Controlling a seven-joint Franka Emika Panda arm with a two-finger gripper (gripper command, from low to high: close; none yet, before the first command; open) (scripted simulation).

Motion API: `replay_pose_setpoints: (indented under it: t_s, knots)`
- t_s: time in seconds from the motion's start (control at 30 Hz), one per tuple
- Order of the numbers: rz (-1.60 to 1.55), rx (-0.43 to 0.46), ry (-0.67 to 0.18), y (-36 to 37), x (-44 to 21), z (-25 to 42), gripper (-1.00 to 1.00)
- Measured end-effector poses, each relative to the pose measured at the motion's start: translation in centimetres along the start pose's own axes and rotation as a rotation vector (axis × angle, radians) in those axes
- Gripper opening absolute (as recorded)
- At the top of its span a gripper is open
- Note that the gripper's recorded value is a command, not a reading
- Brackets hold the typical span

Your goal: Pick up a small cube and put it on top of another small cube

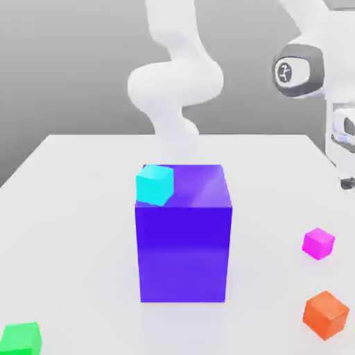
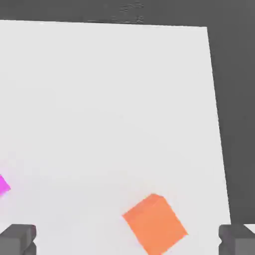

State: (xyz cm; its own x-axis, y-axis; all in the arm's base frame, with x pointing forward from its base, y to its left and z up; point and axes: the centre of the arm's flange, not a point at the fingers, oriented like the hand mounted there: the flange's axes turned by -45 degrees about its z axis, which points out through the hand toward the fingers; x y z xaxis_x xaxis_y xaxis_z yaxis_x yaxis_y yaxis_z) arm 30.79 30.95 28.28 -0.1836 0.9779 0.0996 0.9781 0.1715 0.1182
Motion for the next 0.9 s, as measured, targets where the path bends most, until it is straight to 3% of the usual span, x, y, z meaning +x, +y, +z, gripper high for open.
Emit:
replay_pose_setpoints:
  t_s: [0.17, 0.37, 0.4, 0.63, 0.9]
  knots:
    - [-0.367, 0.117, -0.063, -7.9, 2.4, 7.3, 0.0]
    - [-0.415, 0.137, -0.073, -9.4, 1.7, 13.6, 0.0]
    - [-0.415, 0.138, -0.073, -9.6, 1.6, 14.4, -1.0]
    - [-0.416, 0.139, -0.075, -9.6, 1.5, 14.5, -1.0]
    - [-0.4, 0.14, -0.075, -7.3, 2.0, 8.7, -1.0]
